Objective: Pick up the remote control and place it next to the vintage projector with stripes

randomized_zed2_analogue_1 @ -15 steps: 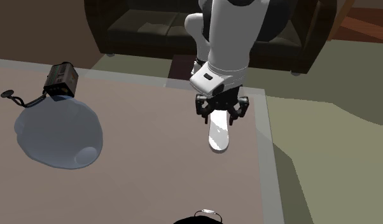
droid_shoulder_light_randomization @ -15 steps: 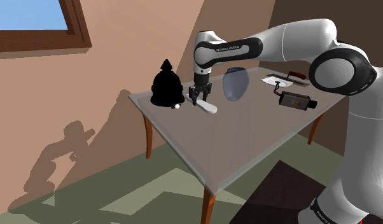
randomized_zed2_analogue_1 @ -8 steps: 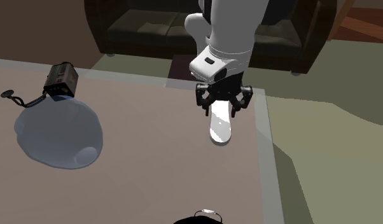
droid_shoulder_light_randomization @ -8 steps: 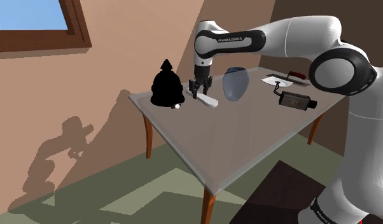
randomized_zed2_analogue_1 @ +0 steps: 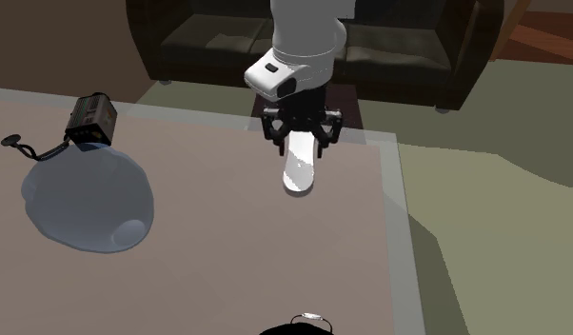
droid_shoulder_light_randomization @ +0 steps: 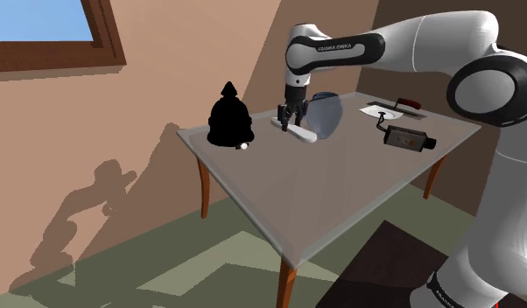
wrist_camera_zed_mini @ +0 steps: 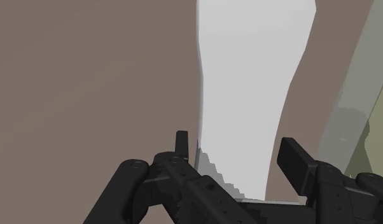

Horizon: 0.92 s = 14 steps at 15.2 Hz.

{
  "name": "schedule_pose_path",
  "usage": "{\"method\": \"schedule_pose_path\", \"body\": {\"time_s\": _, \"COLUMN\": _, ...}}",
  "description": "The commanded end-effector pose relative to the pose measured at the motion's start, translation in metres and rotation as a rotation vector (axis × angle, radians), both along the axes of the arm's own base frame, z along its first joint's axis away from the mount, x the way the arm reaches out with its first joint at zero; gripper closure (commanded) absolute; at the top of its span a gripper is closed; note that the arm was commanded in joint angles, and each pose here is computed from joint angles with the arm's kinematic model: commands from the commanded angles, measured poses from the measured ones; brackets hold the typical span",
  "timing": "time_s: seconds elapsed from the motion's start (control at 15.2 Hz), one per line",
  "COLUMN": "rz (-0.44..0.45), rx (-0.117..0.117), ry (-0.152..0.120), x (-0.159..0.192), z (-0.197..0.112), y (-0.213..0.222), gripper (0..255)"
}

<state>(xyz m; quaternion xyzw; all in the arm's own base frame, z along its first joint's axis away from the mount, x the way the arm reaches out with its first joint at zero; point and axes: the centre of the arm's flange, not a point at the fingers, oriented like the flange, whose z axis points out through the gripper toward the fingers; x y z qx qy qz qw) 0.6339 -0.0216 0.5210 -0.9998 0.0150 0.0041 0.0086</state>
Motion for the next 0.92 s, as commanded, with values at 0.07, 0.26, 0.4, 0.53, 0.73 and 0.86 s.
{"method": "schedule_pose_path", "body": {"time_s": 0.07, "rz": 0.001, "rx": 0.000, "ry": 0.000, "x": -0.023, "z": 0.001, "y": -0.034, "gripper": 255}}
{"method": "schedule_pose_path", "body": {"time_s": 0.26, "rz": 0.001, "rx": 0.000, "ry": 0.000, "x": -0.043, "z": 0.001, "y": -0.068, "gripper": 255}}
{"method": "schedule_pose_path", "body": {"time_s": 0.4, "rz": 0.001, "rx": 0.000, "ry": 0.000, "x": -0.056, "z": 0.001, "y": -0.091, "gripper": 255}}
{"method": "schedule_pose_path", "body": {"time_s": 0.53, "rz": 0.001, "rx": 0.000, "ry": 0.000, "x": -0.069, "z": 0.001, "y": -0.114, "gripper": 255}}
{"method": "schedule_pose_path", "body": {"time_s": 0.73, "rz": 0.001, "rx": 0.000, "ry": 0.000, "x": -0.089, "z": 0.001, "y": -0.148, "gripper": 255}}
{"method": "schedule_pose_path", "body": {"time_s": 0.86, "rz": 0.001, "rx": 0.000, "ry": 0.000, "x": -0.103, "z": 0.001, "y": -0.171, "gripper": 255}}
